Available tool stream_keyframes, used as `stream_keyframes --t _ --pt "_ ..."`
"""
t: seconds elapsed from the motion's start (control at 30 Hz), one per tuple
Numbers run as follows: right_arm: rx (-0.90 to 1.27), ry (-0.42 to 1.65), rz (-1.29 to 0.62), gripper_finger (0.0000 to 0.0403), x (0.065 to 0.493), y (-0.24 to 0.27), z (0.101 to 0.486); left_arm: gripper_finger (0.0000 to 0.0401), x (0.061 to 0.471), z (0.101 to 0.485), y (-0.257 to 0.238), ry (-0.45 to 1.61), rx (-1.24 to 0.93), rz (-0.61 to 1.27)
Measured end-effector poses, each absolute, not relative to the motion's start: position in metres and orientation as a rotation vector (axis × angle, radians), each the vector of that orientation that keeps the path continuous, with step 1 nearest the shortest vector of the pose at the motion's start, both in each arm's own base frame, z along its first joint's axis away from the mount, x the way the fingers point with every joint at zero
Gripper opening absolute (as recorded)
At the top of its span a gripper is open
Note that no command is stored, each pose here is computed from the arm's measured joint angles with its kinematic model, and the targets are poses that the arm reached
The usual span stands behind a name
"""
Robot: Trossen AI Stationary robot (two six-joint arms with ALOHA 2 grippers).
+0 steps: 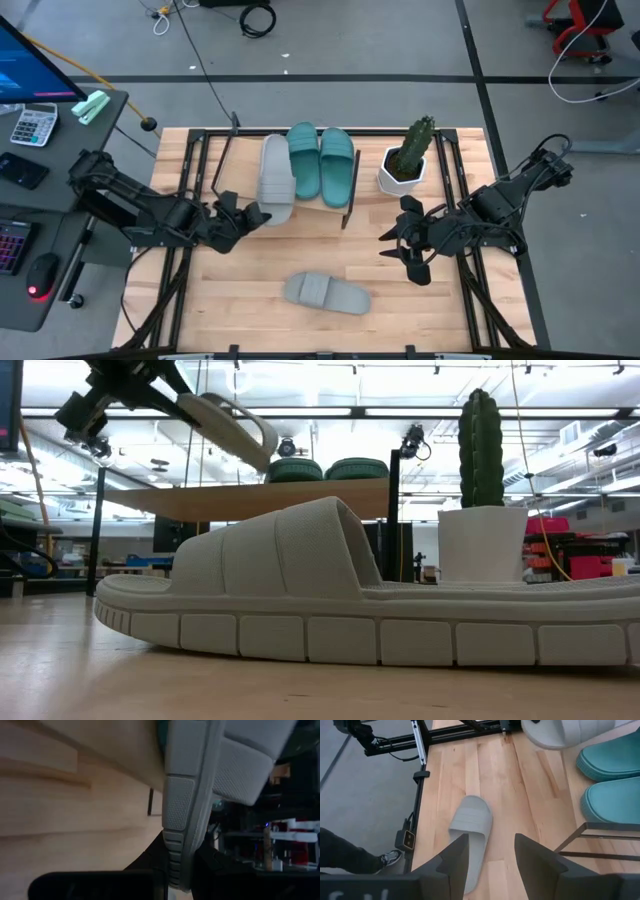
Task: Pick and place slides into the shelf
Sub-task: Put the gray slide on the shelf
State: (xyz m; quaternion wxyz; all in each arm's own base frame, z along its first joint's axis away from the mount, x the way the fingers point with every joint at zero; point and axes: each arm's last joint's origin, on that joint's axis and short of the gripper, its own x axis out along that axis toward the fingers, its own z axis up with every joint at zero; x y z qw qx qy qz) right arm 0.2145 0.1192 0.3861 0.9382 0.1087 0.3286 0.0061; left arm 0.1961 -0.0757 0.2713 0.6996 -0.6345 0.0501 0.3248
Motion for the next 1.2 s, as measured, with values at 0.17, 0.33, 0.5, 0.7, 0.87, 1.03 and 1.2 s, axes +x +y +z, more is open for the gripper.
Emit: stream_keyframes --t 0.17,0.33,0.5,0.7,0.87,1.03,1.2 --pt "0.222 0.671 0.013 0.0164 0.214 0.119 0.386 0.0045 0.195 0.271 -0.078 0.105 -1.402 0.720" --pt "0.222 0.671 0.012 0.0161 0.214 0.119 0.386 0.0045 0.191 0.269 -0.076 0.039 -1.420 0.777" --pt "0.223 0.670 0.013 0.0154 0.215 0.119 0.386 0.0045 0.191 0.269 -0.075 0.039 -1.416 0.788" --pt "0.224 0.668 0.013 0.0148 0.215 0.119 0.386 0.0044 0.191 0.268 -0.078 0.040 -1.432 0.779" --pt "0.224 0.668 0.013 0.0149 0.215 0.119 0.386 0.0044 0.194 0.263 -0.085 0.057 -1.436 0.779" --pt "0.224 0.668 0.013 0.0148 0.215 0.119 0.386 0.0044 0.200 0.253 -0.092 0.075 -1.443 0.797" --pt "0.225 0.668 0.013 0.0149 0.215 0.119 0.386 0.0044 0.203 0.248 -0.095 0.092 -1.424 0.809"
